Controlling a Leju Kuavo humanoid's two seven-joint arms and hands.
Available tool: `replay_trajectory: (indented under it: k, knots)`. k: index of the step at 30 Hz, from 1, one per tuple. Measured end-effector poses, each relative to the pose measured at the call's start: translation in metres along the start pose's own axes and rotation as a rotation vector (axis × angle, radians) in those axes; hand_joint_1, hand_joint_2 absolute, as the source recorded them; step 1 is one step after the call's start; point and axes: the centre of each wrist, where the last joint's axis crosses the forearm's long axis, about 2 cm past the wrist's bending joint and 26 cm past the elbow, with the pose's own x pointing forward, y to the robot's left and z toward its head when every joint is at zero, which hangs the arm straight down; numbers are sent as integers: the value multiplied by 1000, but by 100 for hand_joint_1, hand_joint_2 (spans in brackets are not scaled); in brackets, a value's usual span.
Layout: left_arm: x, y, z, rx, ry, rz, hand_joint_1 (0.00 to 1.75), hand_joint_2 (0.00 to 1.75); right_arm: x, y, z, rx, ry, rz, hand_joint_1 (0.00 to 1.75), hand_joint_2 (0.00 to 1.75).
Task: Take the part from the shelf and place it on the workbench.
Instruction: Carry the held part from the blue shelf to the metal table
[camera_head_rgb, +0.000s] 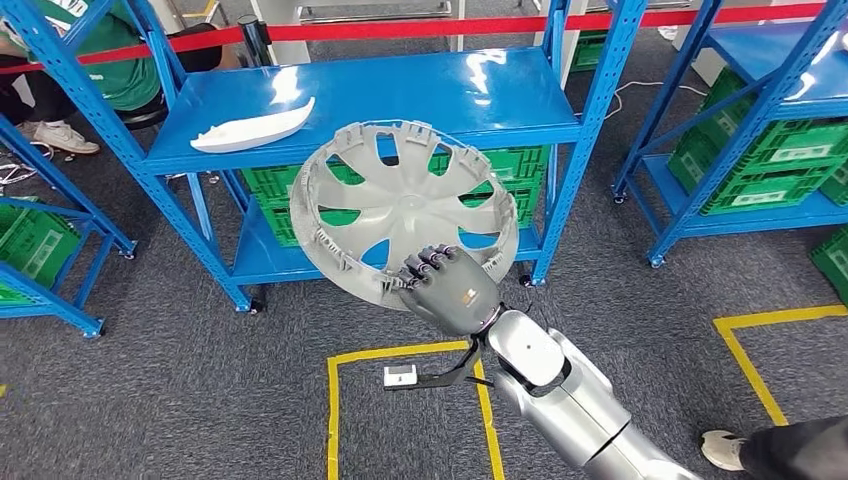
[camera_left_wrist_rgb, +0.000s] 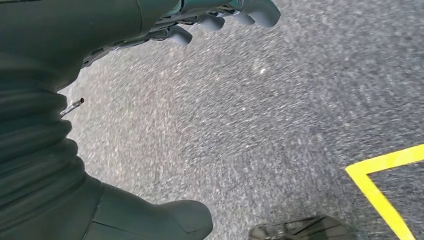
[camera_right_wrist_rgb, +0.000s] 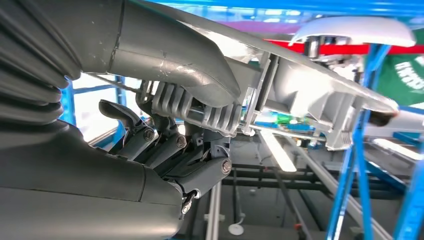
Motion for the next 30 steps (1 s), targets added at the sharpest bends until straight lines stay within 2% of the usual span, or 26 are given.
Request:
replay_trajectory:
  k: [21,30]
  knots:
    - [1,0,0,2,5,0,0,175,-2,-4,-7,11,-28,11,175,175]
    - [-1,-1,1,0,-5,-23,0,175,-2,-2,-4,20,-3,15,175,175]
